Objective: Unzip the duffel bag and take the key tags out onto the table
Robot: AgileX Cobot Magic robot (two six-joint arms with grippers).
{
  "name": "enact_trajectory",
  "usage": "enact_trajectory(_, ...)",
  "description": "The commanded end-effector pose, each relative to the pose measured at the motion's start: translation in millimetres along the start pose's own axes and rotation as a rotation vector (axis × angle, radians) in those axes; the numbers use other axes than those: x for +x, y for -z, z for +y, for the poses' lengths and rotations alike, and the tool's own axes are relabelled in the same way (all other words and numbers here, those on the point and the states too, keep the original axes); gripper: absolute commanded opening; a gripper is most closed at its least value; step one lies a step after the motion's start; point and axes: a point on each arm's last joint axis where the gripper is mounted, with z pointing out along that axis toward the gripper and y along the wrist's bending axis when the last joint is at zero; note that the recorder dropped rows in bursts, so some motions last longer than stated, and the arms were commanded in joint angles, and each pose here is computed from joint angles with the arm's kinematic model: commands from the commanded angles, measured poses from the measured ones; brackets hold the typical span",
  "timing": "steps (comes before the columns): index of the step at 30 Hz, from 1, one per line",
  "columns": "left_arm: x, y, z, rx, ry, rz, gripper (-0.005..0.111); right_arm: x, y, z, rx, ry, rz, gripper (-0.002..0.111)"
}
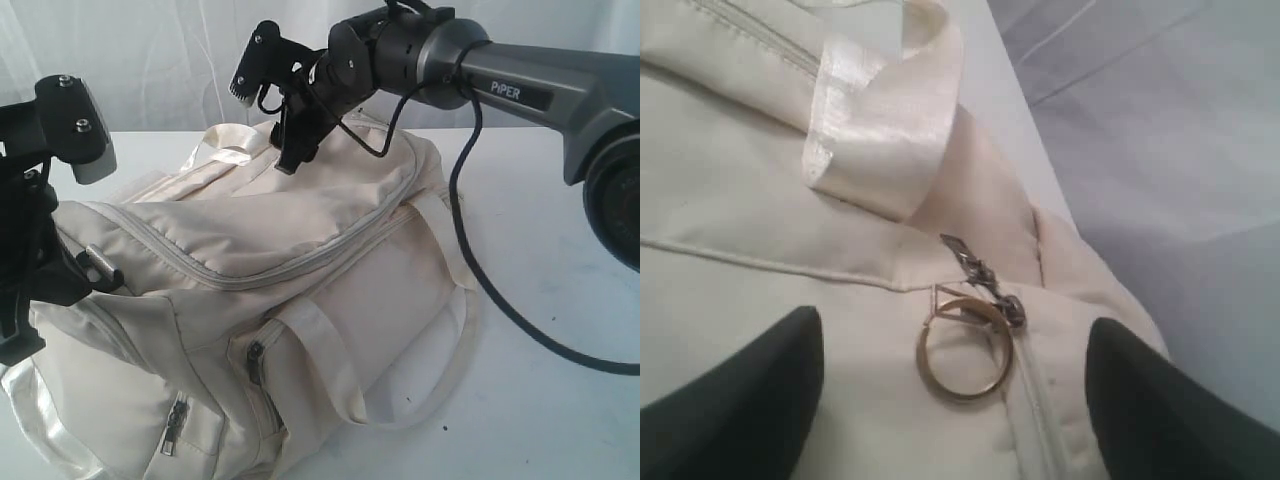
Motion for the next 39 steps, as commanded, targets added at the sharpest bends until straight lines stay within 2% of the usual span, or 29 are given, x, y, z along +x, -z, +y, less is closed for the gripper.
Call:
enact_trajectory(1, 1.1, 1.0, -3.6, 0.023, 0.016, -0.006, 0.008, -0.1, -6.1, 2.0, 0.008, 0.012, -0.015, 0.068)
enact_trajectory(4, 1.0, 1.0, -3.7, 0.025, 0.017, -0.007, 0.008, 0.0, -6.7, 1.8, 0.013, 0.016, -0.016, 0.068)
enact_trajectory(7, 1.0, 1.0, -3.7, 0.025, 0.017, -0.007, 0.008, 0.4, -6.7, 0.8, 0.018, 0.015, -0.019, 0.060)
enact_trajectory(19, 0.9, 1.1, -3.9, 0.026, 0.018, -0.008, 0.008, 11.7, -14.8, 8.2, -0.032, 0.032, 0.064, 0.019)
enact_trajectory(25, 0.9, 1.1, -3.9, 0.026, 0.018, -0.008, 0.008, 14.2, -13.1, 5.2, -0.006, 0.019, 0.099, 0.000)
enact_trajectory(39, 0.9, 1.1, -3.9, 0.026, 0.018, -0.008, 0.008, 4.9, 16.3, -11.8, 0.048, 0.030, 0.111, 0.000)
